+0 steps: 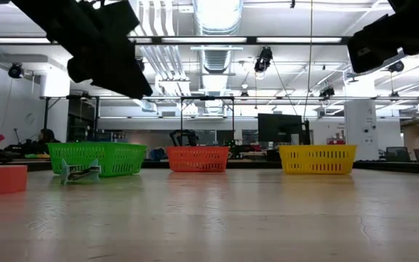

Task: Pick and place Stapler, Stapler remover, tape
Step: Put the light blue staple remover into the orange basket

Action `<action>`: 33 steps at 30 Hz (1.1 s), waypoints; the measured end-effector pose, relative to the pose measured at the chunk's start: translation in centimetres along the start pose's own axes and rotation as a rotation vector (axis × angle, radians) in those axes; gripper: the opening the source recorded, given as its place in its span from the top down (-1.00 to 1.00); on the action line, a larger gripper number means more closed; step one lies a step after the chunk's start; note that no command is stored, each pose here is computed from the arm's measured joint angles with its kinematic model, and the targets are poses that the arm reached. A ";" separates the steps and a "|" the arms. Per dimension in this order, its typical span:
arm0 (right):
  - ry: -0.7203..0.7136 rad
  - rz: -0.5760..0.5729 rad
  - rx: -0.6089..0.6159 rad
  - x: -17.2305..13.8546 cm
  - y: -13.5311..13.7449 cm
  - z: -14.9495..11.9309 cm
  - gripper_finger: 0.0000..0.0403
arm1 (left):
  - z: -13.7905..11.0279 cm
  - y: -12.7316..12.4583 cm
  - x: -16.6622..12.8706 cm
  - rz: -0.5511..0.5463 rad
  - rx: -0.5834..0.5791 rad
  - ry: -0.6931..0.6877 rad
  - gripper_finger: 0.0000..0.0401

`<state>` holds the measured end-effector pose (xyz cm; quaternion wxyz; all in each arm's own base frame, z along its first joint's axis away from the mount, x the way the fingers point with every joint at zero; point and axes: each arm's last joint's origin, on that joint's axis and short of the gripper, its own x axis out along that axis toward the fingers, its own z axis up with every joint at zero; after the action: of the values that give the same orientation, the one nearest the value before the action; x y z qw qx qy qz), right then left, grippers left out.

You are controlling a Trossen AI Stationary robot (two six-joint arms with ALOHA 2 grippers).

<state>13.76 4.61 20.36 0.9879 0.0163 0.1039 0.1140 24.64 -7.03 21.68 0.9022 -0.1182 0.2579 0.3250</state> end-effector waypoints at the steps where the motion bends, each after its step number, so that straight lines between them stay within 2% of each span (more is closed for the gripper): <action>1: 0.001 0.012 0.000 0.0 0.0 0.0 0.74 | -0.1 -0.3 -0.2 -0.037 0.015 0.007 0.07; 4: 0.000 0.014 0.004 0.0 0.0 0.0 0.74 | -0.4 -1.1 -0.7 -0.135 0.061 0.046 0.07; 10: 0.000 0.013 0.010 0.0 0.0 0.0 0.74 | -1.4 -1.9 -1.6 -0.264 0.059 0.140 0.07; 14: 0.000 0.012 0.016 0.0 0.0 0.0 0.74 | -2.2 -1.8 -1.9 -0.256 0.072 0.164 0.07; 19: 0.000 0.011 0.019 0.0 0.0 0.0 0.74 | -3.6 -1.1 -2.2 -0.272 0.290 0.311 0.08; 23: -0.001 0.011 0.018 0.0 0.0 0.0 0.74 | -4.1 -0.7 -2.3 -0.287 0.326 0.401 0.08; 28: 0.000 0.011 0.018 0.0 0.0 0.0 0.74 | -4.4 -0.8 -2.4 -0.326 0.383 0.432 0.08; 33: 0.001 0.011 0.018 0.0 0.0 0.0 0.74 | -5.8 -0.1 -2.1 -0.348 0.443 0.494 0.08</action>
<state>13.77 4.65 20.35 0.9870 0.0256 0.1055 0.1184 21.11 -10.38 17.97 0.8582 -0.0370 0.5078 0.0650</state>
